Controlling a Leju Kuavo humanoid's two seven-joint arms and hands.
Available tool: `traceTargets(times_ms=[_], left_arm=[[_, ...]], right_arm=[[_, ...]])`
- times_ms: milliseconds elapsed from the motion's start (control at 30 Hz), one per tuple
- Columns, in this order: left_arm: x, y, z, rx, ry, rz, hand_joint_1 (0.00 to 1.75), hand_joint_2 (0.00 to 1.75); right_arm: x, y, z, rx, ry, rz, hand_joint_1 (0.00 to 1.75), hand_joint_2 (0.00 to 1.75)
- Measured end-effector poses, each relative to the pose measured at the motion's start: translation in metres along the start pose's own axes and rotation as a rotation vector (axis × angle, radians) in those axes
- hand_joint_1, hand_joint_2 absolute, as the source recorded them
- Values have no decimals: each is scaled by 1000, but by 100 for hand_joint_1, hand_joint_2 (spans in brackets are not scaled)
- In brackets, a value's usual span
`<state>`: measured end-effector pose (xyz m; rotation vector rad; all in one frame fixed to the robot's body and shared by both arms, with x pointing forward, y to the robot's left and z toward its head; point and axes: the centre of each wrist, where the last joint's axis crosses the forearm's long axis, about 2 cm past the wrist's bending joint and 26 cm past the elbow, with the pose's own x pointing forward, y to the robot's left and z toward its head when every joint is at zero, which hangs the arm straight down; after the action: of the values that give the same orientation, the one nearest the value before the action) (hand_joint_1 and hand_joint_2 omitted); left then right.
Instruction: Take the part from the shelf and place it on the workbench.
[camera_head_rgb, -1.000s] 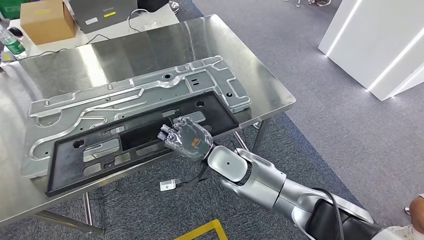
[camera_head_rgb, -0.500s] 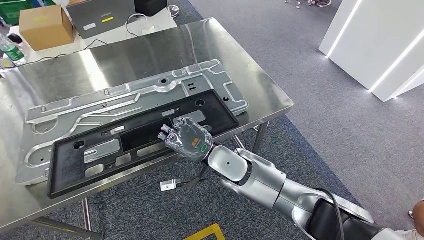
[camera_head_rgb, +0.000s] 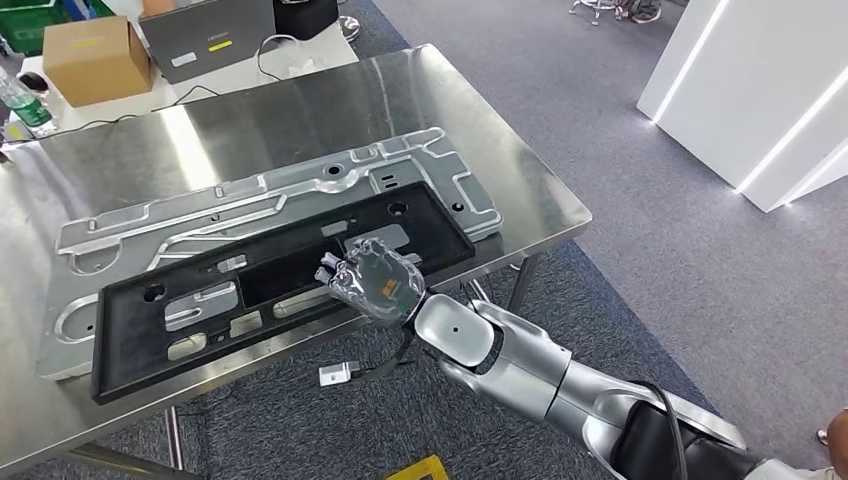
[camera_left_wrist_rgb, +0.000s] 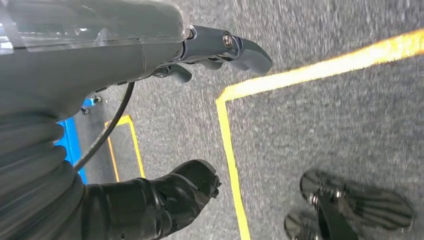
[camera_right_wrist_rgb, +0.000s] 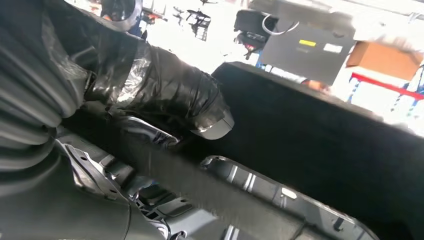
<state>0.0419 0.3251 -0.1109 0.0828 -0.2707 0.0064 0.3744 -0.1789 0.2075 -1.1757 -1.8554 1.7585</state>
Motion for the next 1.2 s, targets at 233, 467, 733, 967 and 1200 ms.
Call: traceTargets(times_ms=[233,467,733,967,1200], left_arm=[[-1,-1,0,2,7,-3,0,175],[2,0,0,2,1,-4,0,175],[0,0,0,1,3,-4,0,175],[5,-2,-1,-1,-10,-3,0,175],[4,-2,-1,-3,-10,-3,0,175]], right_arm=[[4,6,4,16,-8,-22,175,175],[4,7,5,18,-13,-21,175,175],[4,8,5,20,-13,-4,175,175],[4,7,4,18,-1,28,175,175],[4,10,5,30,-4,31,175,175]])
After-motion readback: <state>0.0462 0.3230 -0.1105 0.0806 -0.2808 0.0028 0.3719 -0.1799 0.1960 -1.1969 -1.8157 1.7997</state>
